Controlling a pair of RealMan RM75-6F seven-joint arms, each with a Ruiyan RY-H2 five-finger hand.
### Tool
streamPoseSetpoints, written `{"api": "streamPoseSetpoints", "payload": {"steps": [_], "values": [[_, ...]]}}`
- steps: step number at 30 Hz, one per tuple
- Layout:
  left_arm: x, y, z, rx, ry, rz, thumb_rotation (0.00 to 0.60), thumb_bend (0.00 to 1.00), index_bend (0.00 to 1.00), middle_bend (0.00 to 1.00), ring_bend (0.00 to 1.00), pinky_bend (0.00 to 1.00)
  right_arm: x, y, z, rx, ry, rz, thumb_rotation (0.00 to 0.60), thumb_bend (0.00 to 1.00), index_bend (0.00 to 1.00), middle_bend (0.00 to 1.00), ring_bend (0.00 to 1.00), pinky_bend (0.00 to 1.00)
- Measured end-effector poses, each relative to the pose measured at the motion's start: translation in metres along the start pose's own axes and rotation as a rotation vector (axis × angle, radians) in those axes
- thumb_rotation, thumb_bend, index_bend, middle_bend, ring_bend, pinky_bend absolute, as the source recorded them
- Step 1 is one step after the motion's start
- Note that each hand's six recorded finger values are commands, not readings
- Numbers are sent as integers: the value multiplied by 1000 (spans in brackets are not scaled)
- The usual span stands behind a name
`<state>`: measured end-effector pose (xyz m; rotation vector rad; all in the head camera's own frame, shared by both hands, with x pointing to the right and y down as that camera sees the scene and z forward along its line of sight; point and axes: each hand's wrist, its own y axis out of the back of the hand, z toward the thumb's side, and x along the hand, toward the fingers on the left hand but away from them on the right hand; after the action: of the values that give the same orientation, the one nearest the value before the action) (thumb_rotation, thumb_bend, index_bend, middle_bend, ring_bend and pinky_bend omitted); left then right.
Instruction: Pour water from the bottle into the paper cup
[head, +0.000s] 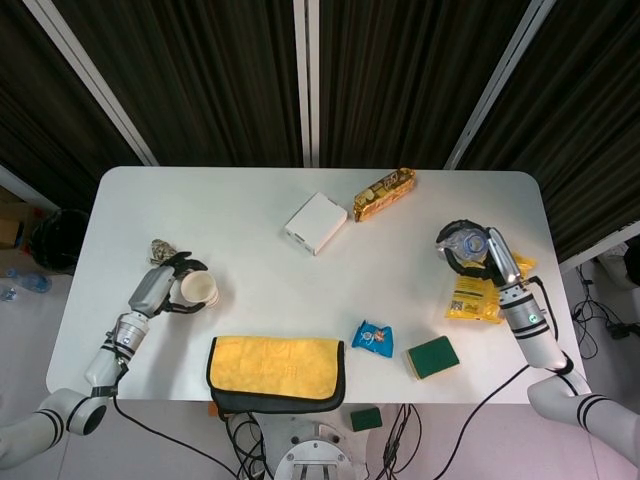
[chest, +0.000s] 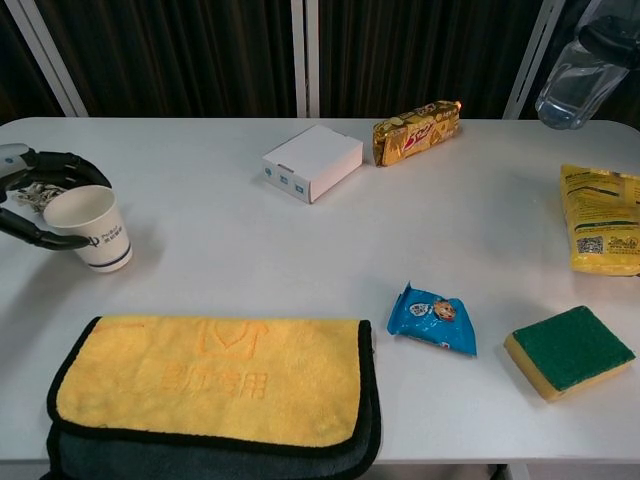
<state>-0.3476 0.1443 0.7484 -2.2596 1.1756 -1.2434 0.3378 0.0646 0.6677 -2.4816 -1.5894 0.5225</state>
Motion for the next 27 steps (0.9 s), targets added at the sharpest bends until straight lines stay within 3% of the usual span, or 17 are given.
{"api": "streamPoseSetpoints", "payload": {"steps": [9,16,27], "values": [[5,-5,14,-2,-29,-24,600,159,359,427,119,177,3,0,-2,1,0,3,600,454,826,560,389,341],[24,-15,47,20,-107,-66,600,157,359,428,119,177,3,-1,0,4,4,5,600,453,826,559,389,341],[58,-59,98,9,-193,-129,600,151,363,441,131,168,1,2,8,21,13,2,600,459,827,560,389,341]]}}
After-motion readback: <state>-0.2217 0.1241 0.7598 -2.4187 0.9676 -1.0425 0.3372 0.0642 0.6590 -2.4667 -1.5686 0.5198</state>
